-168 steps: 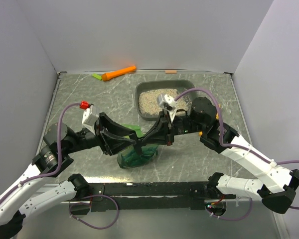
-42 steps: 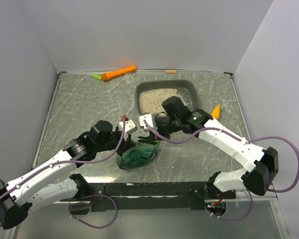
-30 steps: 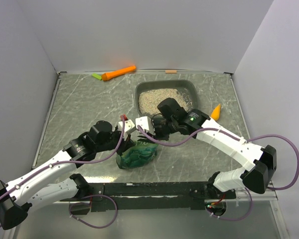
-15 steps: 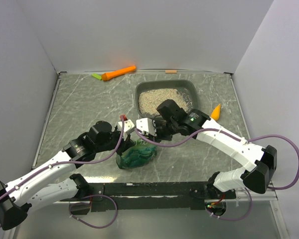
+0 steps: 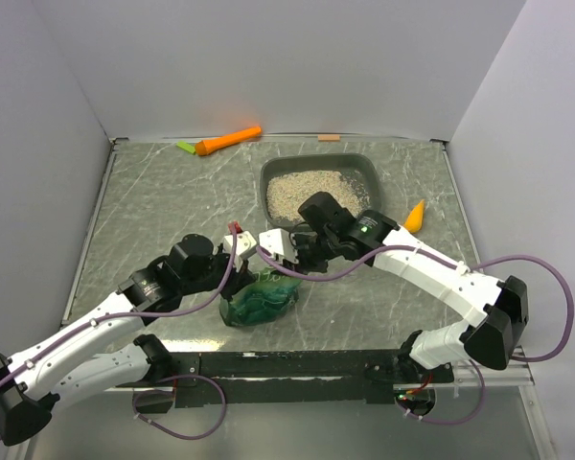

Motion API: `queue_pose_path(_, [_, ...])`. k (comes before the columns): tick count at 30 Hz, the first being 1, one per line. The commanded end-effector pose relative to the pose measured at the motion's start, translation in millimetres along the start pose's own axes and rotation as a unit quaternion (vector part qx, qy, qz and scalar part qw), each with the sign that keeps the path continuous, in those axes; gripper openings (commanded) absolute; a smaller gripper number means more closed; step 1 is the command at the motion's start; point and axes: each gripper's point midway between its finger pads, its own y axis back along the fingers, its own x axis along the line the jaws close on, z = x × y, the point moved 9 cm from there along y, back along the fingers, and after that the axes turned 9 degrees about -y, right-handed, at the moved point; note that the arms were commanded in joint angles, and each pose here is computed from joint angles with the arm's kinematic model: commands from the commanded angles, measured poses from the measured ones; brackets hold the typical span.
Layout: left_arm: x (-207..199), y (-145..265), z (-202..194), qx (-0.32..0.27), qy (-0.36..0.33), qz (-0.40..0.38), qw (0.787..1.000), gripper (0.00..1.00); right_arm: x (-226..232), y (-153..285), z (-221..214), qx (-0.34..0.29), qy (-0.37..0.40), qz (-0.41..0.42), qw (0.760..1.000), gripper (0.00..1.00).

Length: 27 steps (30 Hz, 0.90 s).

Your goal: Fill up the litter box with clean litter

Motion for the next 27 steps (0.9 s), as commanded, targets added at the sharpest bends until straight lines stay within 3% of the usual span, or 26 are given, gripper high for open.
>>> queue_pose_path(1, [2, 7, 19, -0.051, -0.007, 0.012, 0.999, 0.01, 16, -23, -10, -0.004, -0.025, 0.077, 0.997, 0.15])
queue_pose_path(13, [1, 6, 19, -0.05, -0.006, 0.011, 0.999, 0.01, 26, -44, -2, -0.085, -0.031, 0.142, 0.986, 0.26])
queue_pose_path(27, [1, 7, 20, -0.053, -0.008, 0.01, 0.998, 0.01, 22, -61, 9, -0.12, -0.059, 0.162, 0.978, 0.38])
